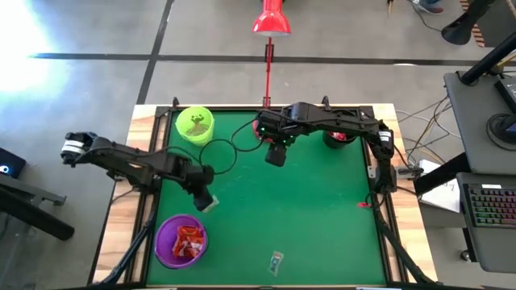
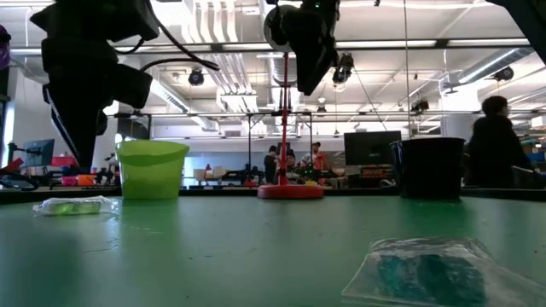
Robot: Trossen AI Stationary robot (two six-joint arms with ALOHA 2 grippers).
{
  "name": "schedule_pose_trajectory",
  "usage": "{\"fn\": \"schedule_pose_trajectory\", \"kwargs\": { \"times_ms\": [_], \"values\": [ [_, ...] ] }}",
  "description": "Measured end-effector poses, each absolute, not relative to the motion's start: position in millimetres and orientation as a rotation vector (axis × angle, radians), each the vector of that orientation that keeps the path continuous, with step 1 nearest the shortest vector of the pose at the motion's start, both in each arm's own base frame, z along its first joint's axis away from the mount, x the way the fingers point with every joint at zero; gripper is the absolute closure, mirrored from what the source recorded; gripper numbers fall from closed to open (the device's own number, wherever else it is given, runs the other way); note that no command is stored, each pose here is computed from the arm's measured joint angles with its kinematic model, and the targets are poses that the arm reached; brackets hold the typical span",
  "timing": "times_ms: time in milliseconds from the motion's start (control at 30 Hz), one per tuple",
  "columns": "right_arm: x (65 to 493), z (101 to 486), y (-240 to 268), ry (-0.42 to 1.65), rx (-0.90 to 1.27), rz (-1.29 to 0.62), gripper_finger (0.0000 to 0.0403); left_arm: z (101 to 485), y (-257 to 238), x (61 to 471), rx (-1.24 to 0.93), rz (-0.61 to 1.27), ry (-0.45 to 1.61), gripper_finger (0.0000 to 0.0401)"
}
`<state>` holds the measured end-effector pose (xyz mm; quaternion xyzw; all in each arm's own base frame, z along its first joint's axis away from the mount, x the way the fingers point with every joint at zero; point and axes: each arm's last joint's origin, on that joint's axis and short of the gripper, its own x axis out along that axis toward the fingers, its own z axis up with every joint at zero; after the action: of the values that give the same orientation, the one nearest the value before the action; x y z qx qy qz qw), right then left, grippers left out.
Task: Sort candy
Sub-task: Put the transparent candy into the green bucket
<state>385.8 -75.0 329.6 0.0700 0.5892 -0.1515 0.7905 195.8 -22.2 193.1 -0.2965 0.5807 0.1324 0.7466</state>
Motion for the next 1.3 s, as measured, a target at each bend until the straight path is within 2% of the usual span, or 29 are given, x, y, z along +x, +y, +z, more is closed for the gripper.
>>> {"fn": "schedule_pose_trajectory", "kwargs": {
  "times_ms": [333,1067,1200,1300],
  "values": [
    [385.5,329.5,-74.6,1.262,0.208,-0.368,0.0225,187.6,-39.2,201.1,-0.711,0.302,1.203,0.0273],
    [381.6,328.5,-73.0,1.300,0.239,-0.391,0.0225,131.2,-47.3,230.4,-0.616,0.370,1.387,0.0274],
    [380.2,328.2,-72.7,1.317,0.226,-0.382,0.0225,132.1,-47.5,231.9,-0.579,0.357,1.402,0.0287],
    [380.3,328.2,-72.9,1.318,0.216,-0.374,0.0225,137.2,-47.8,233.7,-0.551,0.332,1.401,0.0314]
  ]
}}
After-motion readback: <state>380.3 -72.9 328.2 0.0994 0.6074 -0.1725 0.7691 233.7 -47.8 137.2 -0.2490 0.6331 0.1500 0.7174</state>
